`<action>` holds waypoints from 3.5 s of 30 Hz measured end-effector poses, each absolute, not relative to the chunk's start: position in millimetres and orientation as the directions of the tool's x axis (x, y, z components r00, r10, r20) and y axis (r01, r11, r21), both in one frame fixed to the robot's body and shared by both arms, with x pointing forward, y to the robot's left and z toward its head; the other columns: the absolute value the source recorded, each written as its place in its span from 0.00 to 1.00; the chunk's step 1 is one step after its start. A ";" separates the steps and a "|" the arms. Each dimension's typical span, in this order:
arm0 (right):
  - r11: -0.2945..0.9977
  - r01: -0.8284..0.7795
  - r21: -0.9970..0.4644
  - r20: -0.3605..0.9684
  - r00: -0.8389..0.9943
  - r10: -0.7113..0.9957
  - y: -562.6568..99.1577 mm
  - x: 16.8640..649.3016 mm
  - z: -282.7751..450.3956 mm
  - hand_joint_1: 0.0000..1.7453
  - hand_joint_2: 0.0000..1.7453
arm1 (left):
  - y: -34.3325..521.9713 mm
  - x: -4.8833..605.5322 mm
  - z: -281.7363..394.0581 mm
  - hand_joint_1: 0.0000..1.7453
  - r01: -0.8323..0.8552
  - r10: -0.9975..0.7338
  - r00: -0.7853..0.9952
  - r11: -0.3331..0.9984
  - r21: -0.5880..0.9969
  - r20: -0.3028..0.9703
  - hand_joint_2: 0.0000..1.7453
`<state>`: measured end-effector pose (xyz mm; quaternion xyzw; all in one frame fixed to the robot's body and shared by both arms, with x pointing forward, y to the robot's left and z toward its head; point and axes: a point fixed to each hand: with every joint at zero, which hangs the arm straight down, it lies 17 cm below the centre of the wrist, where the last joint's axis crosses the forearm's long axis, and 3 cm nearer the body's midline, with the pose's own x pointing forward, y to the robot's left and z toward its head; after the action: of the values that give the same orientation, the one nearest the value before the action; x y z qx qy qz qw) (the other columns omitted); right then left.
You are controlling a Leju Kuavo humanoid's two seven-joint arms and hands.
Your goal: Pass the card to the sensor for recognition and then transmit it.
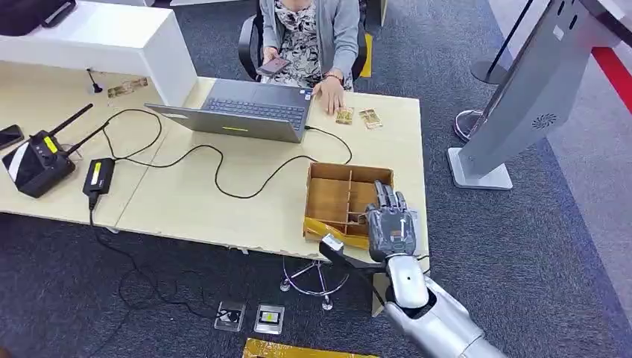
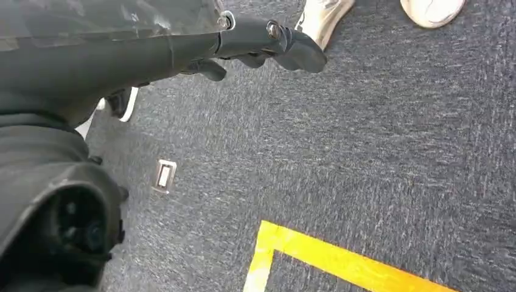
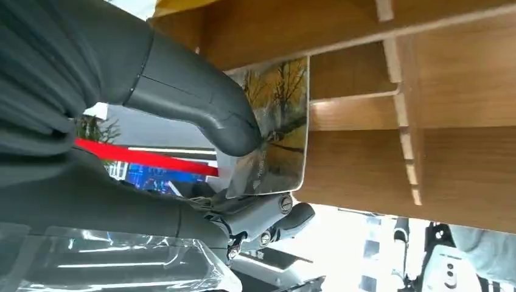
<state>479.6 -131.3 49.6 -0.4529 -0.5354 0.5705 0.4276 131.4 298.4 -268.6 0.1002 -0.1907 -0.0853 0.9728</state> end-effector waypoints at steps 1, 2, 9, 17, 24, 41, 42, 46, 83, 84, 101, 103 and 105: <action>-0.061 -0.004 -0.998 -0.059 -0.224 0.973 -131.8 479.6 49.4 1.00 1.00 | 298.5 131.0 -268.7 0.00 0.128 -0.205 0.913 0.965 0.228 0.353 0.00; -0.058 -0.006 -0.998 -0.055 -0.226 0.972 -131.5 479.5 49.1 1.00 1.00 | 299.3 130.9 -268.7 0.00 0.129 -0.206 0.913 0.965 0.230 0.353 0.00; -0.016 -0.008 -1.000 -0.014 -0.245 0.969 -127.1 476.9 48.9 1.00 1.00 | 299.1 131.1 -268.7 0.00 0.130 -0.208 0.912 0.964 0.232 0.353 0.00; 0.000 -0.015 -1.000 0.003 -0.238 0.971 -127.8 475.1 47.0 1.00 1.00 | 299.1 131.2 -268.6 0.00 0.130 -0.208 0.912 0.964 0.232 0.354 0.00; 0.029 0.046 -0.999 0.017 -0.234 0.972 -125.2 478.7 67.3 1.00 1.00 | 299.5 131.1 -268.6 0.00 0.130 -0.208 0.912 0.964 0.233 0.353 0.00; 0.135 0.310 -0.941 0.055 -0.255 0.965 -124.1 508.4 202.4 1.00 1.00 | 296.5 136.2 -267.6 0.00 0.133 -0.206 0.909 0.967 0.217 0.363 0.00; 0.135 0.312 -0.940 0.055 -0.254 0.966 -124.5 509.0 203.7 1.00 1.00 | 296.5 136.9 -267.4 0.00 0.133 -0.206 0.908 0.967 0.217 0.363 0.00; 0.150 0.308 -0.940 0.067 -0.264 0.962 -124.3 511.1 206.5 1.00 1.00 | 296.8 140.1 -266.7 0.00 0.135 -0.209 0.906 0.967 0.218 0.367 0.00; 0.302 0.220 -0.927 0.255 -0.221 0.942 -129.5 585.7 212.1 1.00 1.00 | 285.9 166.0 -260.7 0.00 0.050 -0.117 0.910 0.983 0.175 0.398 0.00; 0.302 0.221 -0.927 0.255 -0.219 0.942 -129.4 587.0 213.4 1.00 1.00 | 285.7 166.1 -260.7 0.00 0.050 -0.117 0.910 0.983 0.175 0.398 0.00; 0.263 0.204 -0.943 0.230 -0.171 0.958 -125.1 592.8 204.9 1.00 1.00 | 287.2 154.8 -263.7 0.00 0.032 -0.098 0.920 0.983 0.178 0.379 0.00; 0.255 0.205 -0.945 0.224 -0.162 0.961 -126.5 592.4 203.1 1.00 1.00 | 287.2 155.0 -263.6 0.00 0.032 -0.099 0.919 0.983 0.178 0.381 0.00; 0.248 0.205 -0.947 0.217 -0.160 0.963 -126.9 592.2 202.2 1.00 1.00 | 287.2 155.0 -263.6 0.00 0.032 -0.099 0.919 0.983 0.178 0.381 0.00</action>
<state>592.2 -126.9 202.2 -0.4554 -0.6414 0.4107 0.4611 155.0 287.2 -263.6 0.0845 -0.1981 -0.0335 0.9760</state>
